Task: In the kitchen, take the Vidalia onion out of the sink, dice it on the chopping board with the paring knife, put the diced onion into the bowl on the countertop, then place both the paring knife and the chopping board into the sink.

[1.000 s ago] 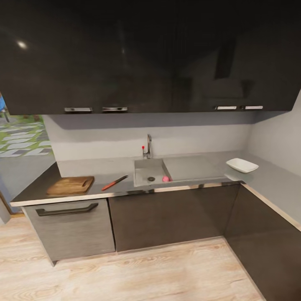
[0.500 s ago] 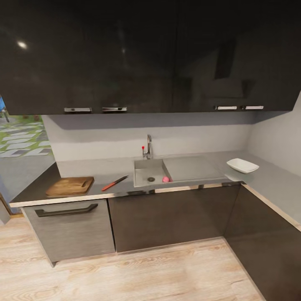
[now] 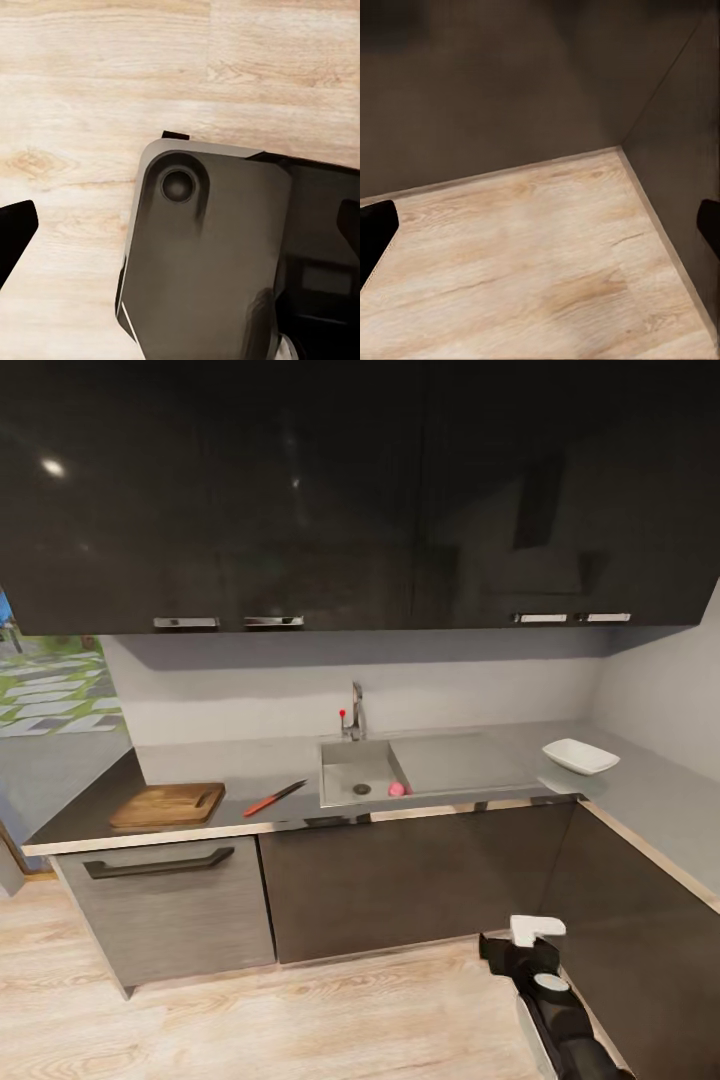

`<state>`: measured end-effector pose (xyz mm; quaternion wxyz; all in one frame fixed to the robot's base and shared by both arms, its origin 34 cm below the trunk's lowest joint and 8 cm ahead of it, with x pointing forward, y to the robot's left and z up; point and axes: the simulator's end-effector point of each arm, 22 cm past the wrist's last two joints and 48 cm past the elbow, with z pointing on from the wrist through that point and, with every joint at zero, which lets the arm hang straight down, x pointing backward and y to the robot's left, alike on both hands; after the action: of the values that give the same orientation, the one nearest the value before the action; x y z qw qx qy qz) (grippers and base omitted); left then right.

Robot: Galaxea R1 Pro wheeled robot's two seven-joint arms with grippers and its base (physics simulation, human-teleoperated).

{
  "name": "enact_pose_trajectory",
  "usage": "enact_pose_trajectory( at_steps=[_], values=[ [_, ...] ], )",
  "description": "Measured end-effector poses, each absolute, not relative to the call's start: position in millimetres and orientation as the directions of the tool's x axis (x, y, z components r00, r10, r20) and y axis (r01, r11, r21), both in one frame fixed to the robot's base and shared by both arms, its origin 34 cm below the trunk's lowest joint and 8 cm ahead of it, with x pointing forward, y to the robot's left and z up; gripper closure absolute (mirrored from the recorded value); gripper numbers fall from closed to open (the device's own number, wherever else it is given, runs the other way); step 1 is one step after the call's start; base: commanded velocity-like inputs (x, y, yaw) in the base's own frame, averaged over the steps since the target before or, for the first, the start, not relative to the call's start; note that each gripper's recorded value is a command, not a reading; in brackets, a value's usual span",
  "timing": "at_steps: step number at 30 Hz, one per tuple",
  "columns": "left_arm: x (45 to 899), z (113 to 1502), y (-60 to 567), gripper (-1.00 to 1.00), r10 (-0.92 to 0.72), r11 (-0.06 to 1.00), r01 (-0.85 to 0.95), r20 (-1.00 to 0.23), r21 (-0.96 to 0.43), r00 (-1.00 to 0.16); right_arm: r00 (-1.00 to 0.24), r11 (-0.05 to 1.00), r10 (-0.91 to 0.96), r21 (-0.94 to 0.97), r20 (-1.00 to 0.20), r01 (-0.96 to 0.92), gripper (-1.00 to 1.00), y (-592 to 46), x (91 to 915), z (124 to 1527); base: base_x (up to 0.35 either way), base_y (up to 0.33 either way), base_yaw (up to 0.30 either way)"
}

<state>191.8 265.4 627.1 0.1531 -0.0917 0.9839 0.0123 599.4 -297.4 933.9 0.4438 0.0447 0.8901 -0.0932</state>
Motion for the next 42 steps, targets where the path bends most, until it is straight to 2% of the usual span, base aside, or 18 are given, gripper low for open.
enact_pose_trajectory(
  at_steps=[8, 15, 17, 21, 25, 27, 31, 42],
  values=[
    [184.5, 625.9, 265.2, -1.0, -0.18, 0.982, -0.187, -0.289, -0.002, -0.94, -0.522, 0.941, -0.017, -0.191, -0.853, 0.28, -1.0, -342.1, 731.8, 1100.3, 0.0, 0.0, 0.0],
    [184.0, 625.7, 264.6, -1.0, -0.181, 0.982, -0.189, -0.287, -0.002, -0.941, -0.489, 0.866, -0.006, -0.249, -0.872, 0.434, -1.0, -438.4, 806.9, 1239.4, 0.0, 0.0, 0.0],
    [183.9, 625.8, 264.1, -1.0, -0.181, 0.982, -0.189, -0.288, -0.003, -0.94, -0.48, 0.843, 0.019, -0.244, -0.877, 0.48, -1.0, -474.7, 812.5, 1284.3, 0.003, 0.0, 0.0],
    [183.6, 625.8, 262.7, -1.0, -0.182, 0.982, -0.189, -0.287, -0.005, -0.94, -0.481, 0.845, 0.059, -0.213, -0.875, 0.491, -1.0, -506.3, 813.5, 1315.3, 0.072, 0.0, 0.0],
    [183.7, 625.9, 264.1, -1.0, -0.182, 0.982, -0.189, -0.288, -0.003, -0.94, -0.48, 0.88, 0.077, -0.167, -0.874, 0.445, -1.0, -514.4, 816.0, 1321.6, 0.201, 0.0, 0.0],
    [183.9, 626.0, 264.4, -1.0, -0.181, 0.982, -0.188, -0.289, -0.003, -0.94, -0.478, 0.929, 0.091, -0.098, -0.874, 0.356, -1.0, -516.2, 817.8, 1322.3, 0.292, 0.0, 0.0],
    [183.8, 626.0, 265.1, -1.0, -0.18, 0.982, -0.187, -0.289, -0.002, -0.94, -0.477, 0.947, 0.096, -0.067, -0.874, 0.315, -1.0, -517.5, 817.1, 1322.7, 0.306, 0.0, 0.0],
    [183.3, 625.9, 265.6, -1.0, -0.179, 0.982, -0.187, -0.288, -0.001, -0.941, -0.548, 0.927, 0.038, -0.176, -0.835, 0.332, -1.0, -541.0, 807.2, 1301.0, 0.303, -0.071, 0.0]
  ],
)
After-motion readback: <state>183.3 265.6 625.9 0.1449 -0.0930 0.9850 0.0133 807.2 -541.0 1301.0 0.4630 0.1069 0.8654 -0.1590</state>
